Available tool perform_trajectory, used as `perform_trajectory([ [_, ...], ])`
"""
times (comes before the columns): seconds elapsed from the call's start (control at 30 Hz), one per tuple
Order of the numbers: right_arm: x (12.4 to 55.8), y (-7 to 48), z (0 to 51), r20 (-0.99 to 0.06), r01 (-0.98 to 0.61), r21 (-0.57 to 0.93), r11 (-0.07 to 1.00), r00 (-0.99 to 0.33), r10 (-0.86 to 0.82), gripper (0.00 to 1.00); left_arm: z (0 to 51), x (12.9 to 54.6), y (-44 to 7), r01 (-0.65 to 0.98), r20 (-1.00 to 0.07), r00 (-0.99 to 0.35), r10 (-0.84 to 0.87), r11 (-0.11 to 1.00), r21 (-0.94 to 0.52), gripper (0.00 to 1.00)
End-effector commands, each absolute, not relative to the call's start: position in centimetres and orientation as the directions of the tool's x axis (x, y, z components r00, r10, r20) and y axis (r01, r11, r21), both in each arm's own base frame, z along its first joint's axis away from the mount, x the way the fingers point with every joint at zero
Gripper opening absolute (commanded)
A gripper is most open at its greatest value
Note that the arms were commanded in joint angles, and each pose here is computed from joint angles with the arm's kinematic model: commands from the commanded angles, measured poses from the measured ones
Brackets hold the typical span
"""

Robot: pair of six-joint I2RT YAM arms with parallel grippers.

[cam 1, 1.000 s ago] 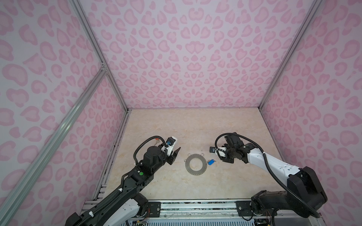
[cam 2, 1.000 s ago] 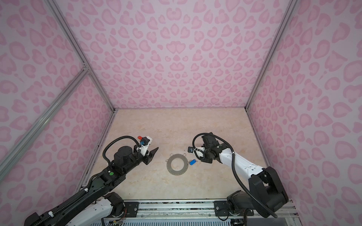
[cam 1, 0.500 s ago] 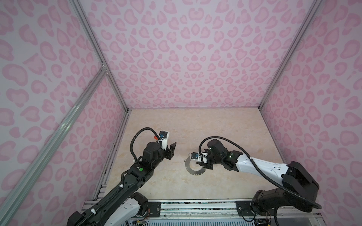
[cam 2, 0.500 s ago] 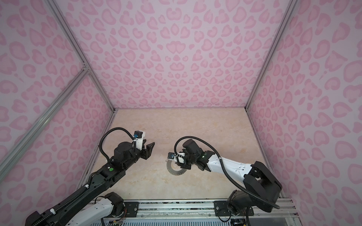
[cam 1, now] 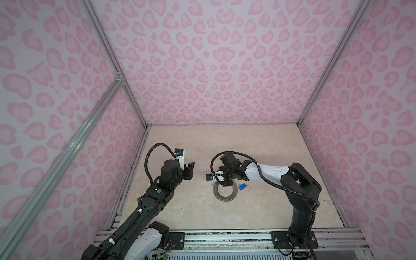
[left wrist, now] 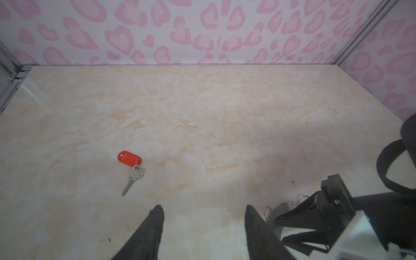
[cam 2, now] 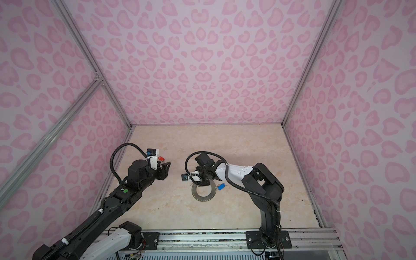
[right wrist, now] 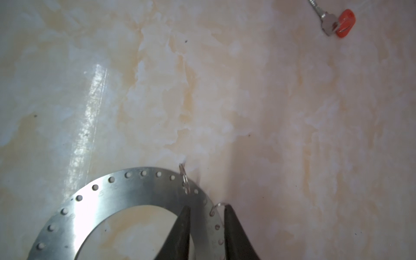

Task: Put the keys on the keyring
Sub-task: 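Move the right gripper over the ring plate and grasp its split ring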

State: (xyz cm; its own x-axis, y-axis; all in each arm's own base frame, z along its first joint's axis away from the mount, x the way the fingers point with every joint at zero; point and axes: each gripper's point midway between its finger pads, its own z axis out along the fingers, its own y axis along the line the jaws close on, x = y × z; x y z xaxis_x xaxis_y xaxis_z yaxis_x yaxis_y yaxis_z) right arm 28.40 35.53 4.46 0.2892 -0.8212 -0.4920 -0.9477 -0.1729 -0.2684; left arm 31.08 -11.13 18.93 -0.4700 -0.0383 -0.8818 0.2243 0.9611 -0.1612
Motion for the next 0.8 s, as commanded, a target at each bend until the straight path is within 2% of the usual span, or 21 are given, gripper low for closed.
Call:
perform_trajectory([
  [0.0, 27.4, 35.2, 3.2, -0.466, -0.945, -0.217, -0.245, 0.321, -0.824, 0.27, 18.6, 31.5, -10.8, 0.21, -0.864, -0.497, -0.082, 0.955, -0.211, 0.59],
  [0.33, 26.7, 35.6, 2.2, -0.472, -0.945, -0.156, -0.288, 0.327, -0.818, 0.25, 17.3, 32.1, -10.7, 0.231, -0.846, -0.53, -0.052, 0.952, -0.203, 0.58],
  [0.77, 26.7, 36.2, 1.9, -0.489, -0.949, -0.139, -0.282, 0.314, -0.814, 0.15, 16.9, 31.9, -10.9, 0.252, -0.845, -0.534, -0.028, 0.949, -0.191, 0.55],
])
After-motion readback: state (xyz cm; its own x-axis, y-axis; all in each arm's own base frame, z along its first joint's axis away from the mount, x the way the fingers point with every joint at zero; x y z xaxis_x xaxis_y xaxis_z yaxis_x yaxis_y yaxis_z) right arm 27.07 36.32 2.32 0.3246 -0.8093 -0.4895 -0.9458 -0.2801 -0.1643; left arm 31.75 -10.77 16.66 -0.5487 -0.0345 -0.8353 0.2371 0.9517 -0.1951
